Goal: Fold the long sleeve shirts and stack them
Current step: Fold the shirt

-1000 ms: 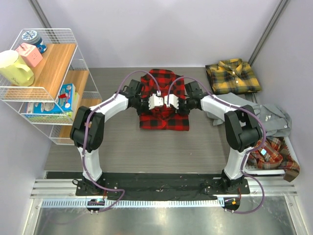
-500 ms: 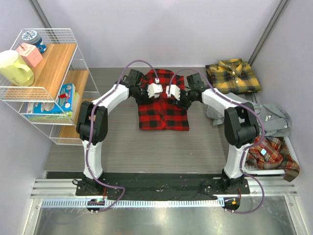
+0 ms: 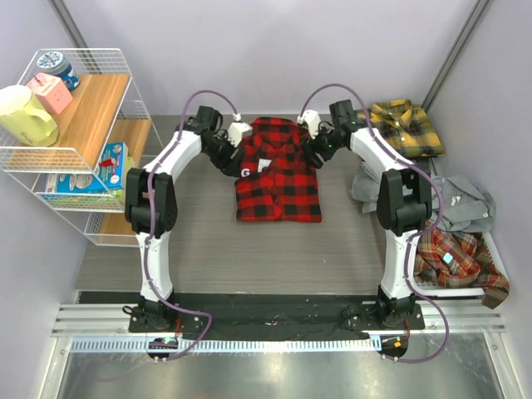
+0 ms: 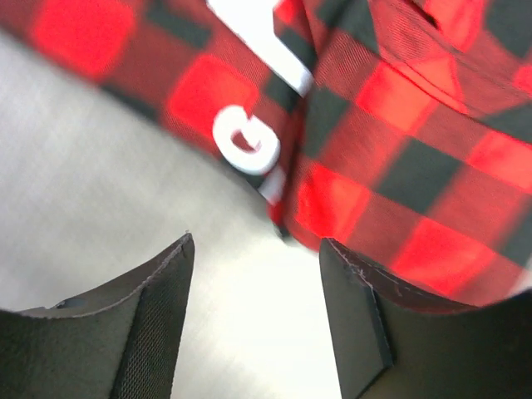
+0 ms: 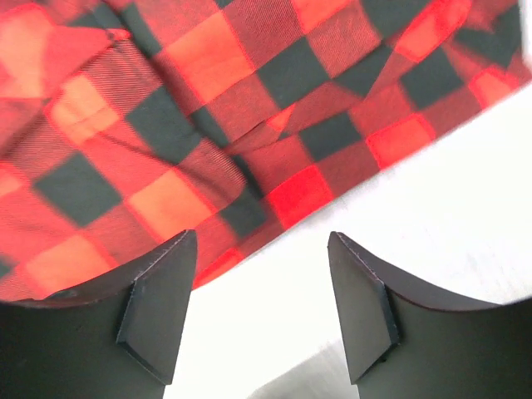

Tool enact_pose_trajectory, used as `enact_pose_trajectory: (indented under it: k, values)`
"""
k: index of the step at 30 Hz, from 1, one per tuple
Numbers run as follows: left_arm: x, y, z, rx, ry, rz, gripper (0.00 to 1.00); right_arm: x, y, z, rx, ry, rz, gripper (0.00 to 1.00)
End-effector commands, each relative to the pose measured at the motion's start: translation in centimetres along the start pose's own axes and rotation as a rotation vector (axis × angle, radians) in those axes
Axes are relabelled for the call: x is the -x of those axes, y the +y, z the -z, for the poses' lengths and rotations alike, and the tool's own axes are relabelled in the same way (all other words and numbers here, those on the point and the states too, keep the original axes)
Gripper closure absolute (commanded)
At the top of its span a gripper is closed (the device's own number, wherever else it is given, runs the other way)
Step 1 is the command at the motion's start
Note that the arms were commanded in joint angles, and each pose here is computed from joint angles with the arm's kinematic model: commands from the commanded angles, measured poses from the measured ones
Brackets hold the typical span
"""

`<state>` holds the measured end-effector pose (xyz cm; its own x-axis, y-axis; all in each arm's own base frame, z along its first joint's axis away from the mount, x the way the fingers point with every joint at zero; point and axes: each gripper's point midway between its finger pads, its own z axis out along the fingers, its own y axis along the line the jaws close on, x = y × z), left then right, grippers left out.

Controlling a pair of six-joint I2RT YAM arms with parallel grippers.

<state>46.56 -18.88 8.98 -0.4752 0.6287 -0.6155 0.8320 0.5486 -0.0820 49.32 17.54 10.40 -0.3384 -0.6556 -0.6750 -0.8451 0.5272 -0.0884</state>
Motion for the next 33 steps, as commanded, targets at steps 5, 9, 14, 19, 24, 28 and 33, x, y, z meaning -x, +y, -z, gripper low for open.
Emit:
enact_pose_trajectory:
  k: [5, 9, 14, 19, 24, 28, 33]
  values:
    - [-3.2, -4.8, 1.9, -0.111, 0.093, 0.506, 0.36, -0.9, 6.2, 1.7, 0.231, 0.063, -0.484, 0.32]
    - [-4.2, -4.5, 1.0, -0.161, 0.105, 0.65, 0.36, -2.6, 6.6, 0.1, 0.251, 0.109, -0.61, 0.34]
    - [-4.3, -3.7, -0.3, -0.156, 0.101, 0.686, 0.38, -4.6, 5.0, -1.3, 0.174, 0.144, -0.654, 0.34]
    - [-4.9, -2.6, -1.1, -0.11, 0.131, 0.714, 0.38, -5.1, 4.1, -2.4, 0.146, 0.149, -0.668, 0.36]
    - [-3.6, -2.5, -1.5, -0.142, 0.08, 0.724, 0.39, -4.9, 4.2, -3.1, 0.161, 0.139, -0.697, 0.37]
    - [-2.6, -2.0, -1.9, -0.146, 0.039, 0.719, 0.44, -5.0, 3.7, -3.5, 0.151, 0.13, -0.692, 0.41]
    - [-1.3, -1.6, -2.6, -0.162, 0.018, 0.719, 0.71, -5.0, 2.8, -4.0, 0.122, 0.128, -0.704, 0.59]
